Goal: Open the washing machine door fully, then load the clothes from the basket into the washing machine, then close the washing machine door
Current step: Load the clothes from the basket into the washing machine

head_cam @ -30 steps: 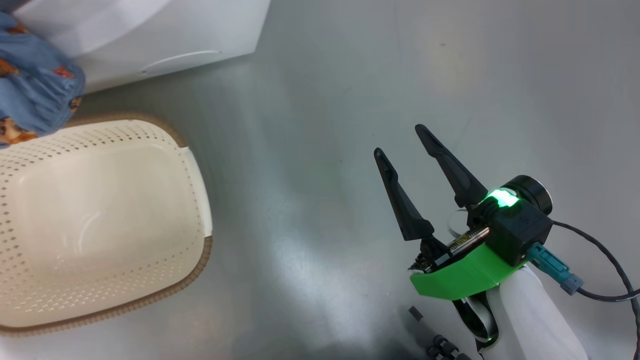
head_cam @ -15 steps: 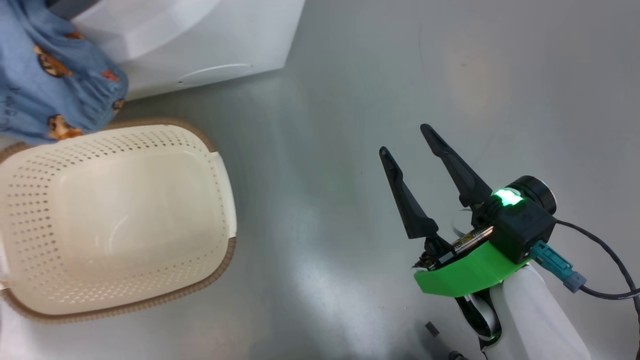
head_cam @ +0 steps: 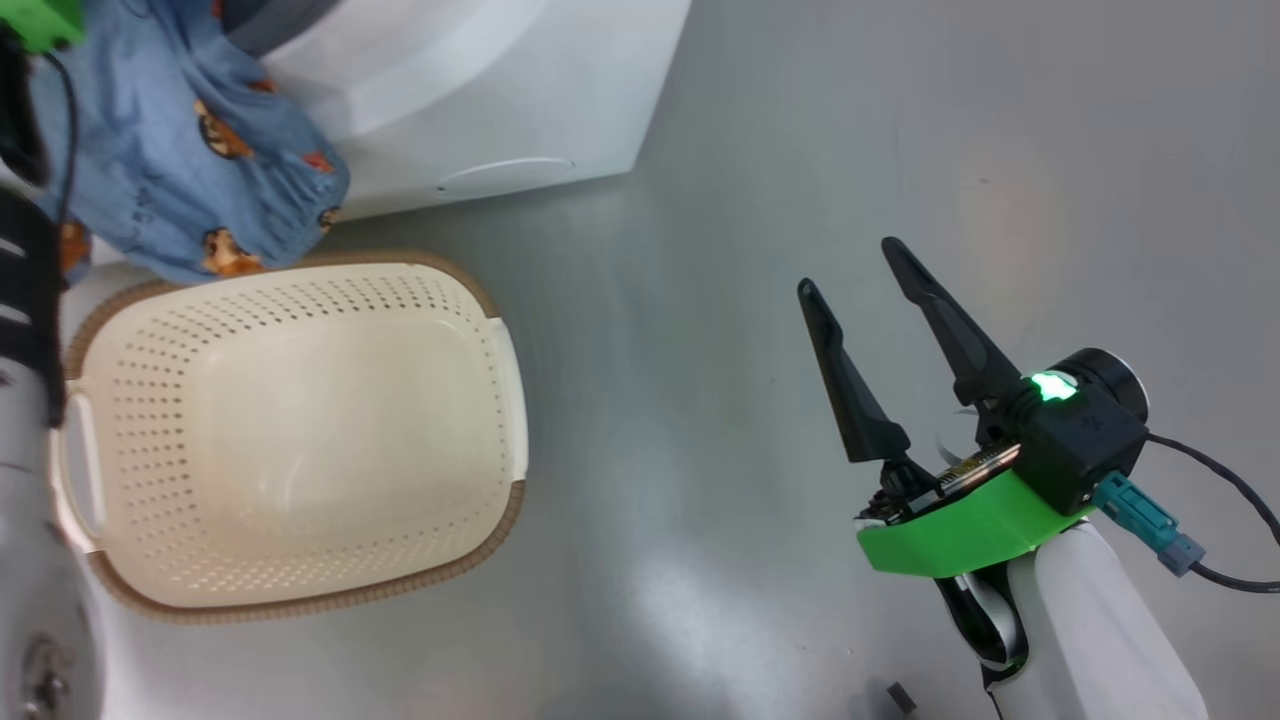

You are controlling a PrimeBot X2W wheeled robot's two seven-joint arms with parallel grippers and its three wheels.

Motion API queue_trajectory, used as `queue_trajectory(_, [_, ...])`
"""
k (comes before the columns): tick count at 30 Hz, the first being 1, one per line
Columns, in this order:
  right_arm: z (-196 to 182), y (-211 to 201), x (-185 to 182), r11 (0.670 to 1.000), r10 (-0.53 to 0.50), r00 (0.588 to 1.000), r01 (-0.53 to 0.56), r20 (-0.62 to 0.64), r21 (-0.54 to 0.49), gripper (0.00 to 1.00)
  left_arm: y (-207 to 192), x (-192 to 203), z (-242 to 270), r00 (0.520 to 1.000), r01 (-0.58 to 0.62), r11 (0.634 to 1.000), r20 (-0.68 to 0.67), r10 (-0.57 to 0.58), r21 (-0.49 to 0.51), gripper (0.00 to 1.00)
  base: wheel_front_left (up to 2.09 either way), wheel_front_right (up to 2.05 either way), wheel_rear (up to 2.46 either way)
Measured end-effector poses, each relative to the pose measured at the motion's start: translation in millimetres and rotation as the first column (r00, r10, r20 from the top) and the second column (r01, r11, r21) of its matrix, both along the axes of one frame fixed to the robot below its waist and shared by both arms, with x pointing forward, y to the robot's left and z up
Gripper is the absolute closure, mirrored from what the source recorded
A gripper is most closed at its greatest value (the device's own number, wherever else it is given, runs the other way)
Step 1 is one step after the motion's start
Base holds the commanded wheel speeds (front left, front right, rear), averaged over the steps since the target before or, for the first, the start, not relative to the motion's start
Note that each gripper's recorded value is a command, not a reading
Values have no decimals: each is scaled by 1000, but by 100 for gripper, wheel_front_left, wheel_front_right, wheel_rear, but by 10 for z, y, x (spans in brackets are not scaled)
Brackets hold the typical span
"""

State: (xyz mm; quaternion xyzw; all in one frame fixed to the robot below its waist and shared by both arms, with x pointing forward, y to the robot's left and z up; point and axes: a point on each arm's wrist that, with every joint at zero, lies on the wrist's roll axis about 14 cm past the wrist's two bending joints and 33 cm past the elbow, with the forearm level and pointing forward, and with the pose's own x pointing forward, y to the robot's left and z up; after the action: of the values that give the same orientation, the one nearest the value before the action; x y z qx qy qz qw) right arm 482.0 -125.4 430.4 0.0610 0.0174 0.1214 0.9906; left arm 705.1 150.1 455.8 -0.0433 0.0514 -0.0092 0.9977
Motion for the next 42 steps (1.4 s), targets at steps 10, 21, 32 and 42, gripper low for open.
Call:
queue_trajectory(10, [137,-4,17,1000,-4,999,3,35,7,0,50,-361,84,999,0,999,52,2,-42,0,0,0,0])
queue_trajectory(21, [238,40,6,1000,11,998,-12,61,11,0,156,-917,14,997,-5,997,82,12,-77,0,0,0,0])
queue_trajectory(32, [333,98,-45,999,31,996,-32,78,12,0,178,-1552,-13,994,-2,994,108,14,-113,0,0,0,0])
queue_trajectory(42, [325,75,-95,999,34,997,-34,72,1,0,298,-2072,-140,996,-34,992,74,43,-118,0,0,0,0])
